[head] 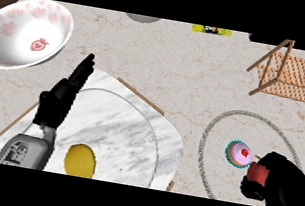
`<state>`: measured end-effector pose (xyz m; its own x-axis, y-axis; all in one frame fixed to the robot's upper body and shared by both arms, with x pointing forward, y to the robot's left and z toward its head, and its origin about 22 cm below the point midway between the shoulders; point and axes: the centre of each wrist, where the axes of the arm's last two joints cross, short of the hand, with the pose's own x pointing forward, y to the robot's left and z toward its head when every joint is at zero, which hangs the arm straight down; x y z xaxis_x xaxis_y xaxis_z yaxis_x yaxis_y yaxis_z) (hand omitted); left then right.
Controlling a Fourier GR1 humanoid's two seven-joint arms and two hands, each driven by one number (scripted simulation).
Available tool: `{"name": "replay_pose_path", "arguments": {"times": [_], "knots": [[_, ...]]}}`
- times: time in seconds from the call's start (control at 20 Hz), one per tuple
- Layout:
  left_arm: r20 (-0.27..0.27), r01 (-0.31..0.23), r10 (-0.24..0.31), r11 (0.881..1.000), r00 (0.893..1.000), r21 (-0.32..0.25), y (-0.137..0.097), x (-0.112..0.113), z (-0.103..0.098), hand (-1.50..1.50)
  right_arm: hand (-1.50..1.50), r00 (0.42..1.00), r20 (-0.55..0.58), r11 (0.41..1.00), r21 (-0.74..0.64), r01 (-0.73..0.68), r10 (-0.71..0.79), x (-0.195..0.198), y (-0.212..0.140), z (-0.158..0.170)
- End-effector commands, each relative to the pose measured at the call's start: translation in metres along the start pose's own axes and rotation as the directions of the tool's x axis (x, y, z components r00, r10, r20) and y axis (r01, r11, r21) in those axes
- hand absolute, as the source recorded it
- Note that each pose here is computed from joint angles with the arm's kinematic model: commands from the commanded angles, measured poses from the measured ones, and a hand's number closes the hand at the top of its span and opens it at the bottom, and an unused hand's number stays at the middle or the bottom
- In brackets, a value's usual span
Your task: Pick the bell pepper from the placemat and place it in the tiered shelf
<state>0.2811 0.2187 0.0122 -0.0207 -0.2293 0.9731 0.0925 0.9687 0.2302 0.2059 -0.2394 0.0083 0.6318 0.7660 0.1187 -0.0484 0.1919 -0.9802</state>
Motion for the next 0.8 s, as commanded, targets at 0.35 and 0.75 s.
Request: {"name": "replay_pose_path", "arguments": {"times": [0.35, 0.75], "knots": [[0.006, 0.001, -0.001, 1.0, 1.0, -0.006, -0.001, 0.001, -0.004, 0.0, 1.5, 0.816, 0.478, 0.929, 0.32, 0.184, -0.326, 0.041, -0.018, 0.024], [-0.01, -0.008, 0.008, 1.0, 1.0, 0.023, 0.001, 0.0, 0.003, 0.0, 1.5, 0.567, 0.483, 0.742, 0.365, 0.562, -0.667, 0.026, -0.082, 0.039]]}}
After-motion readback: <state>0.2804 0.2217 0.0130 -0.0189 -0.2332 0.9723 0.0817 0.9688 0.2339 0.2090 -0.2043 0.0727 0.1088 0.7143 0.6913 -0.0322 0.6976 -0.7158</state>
